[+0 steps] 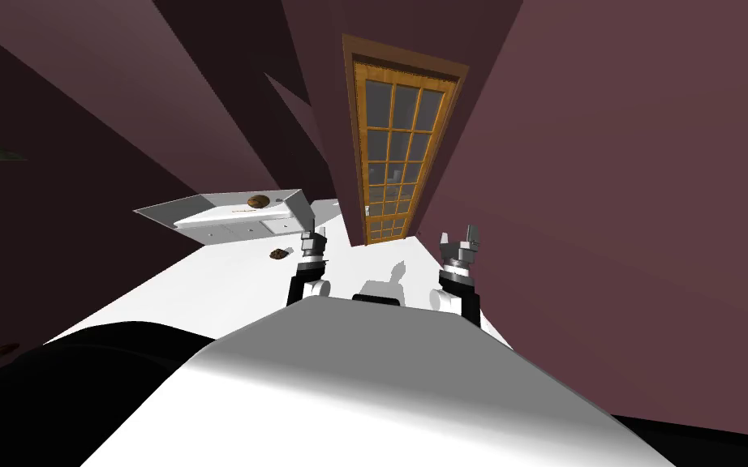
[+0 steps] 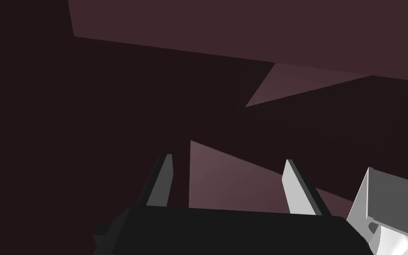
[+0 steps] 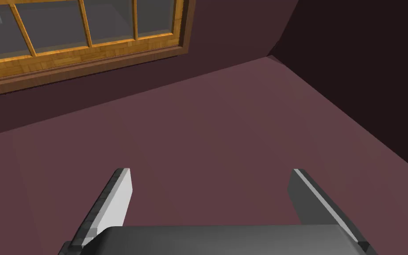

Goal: Pull the door open

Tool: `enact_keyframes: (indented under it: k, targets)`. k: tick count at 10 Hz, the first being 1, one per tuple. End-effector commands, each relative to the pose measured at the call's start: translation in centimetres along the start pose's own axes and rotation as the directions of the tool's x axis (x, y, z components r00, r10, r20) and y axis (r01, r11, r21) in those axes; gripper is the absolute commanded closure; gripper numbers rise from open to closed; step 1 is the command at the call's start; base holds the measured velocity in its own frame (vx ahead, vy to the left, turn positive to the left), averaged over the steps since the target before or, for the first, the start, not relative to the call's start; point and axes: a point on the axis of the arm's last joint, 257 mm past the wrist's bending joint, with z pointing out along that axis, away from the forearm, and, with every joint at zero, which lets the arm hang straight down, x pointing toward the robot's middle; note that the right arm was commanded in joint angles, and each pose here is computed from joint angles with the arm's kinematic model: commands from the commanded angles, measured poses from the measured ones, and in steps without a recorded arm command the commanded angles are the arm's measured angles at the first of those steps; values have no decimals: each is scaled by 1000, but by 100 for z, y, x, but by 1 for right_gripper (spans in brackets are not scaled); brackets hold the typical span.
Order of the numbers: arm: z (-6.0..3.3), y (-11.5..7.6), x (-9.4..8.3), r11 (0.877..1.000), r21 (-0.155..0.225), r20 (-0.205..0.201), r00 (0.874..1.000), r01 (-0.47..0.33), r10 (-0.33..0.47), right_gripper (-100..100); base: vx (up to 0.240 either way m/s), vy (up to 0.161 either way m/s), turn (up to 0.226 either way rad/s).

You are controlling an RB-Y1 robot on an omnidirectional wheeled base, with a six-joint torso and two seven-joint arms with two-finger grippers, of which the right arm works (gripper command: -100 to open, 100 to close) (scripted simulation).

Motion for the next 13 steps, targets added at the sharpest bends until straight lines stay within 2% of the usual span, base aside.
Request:
enact_keyframes:
  k: [1,3,6,10,13]
  targets:
    - [-21,-109,-16,999,14,0,999,-43,43,-100,59,24,173]
    - [-40,-198,-32,997,25,2,997,-78,78,-100,104,20,111]
    - [-87,-400,-76,986,50,12,987,-158,157,-100,111,11,164]
    - [-157,-652,-144,963,78,37,966,-258,255,-100,118,15,139]
    - [-213,-824,-198,941,94,60,945,-325,321,-100,91,13,125]
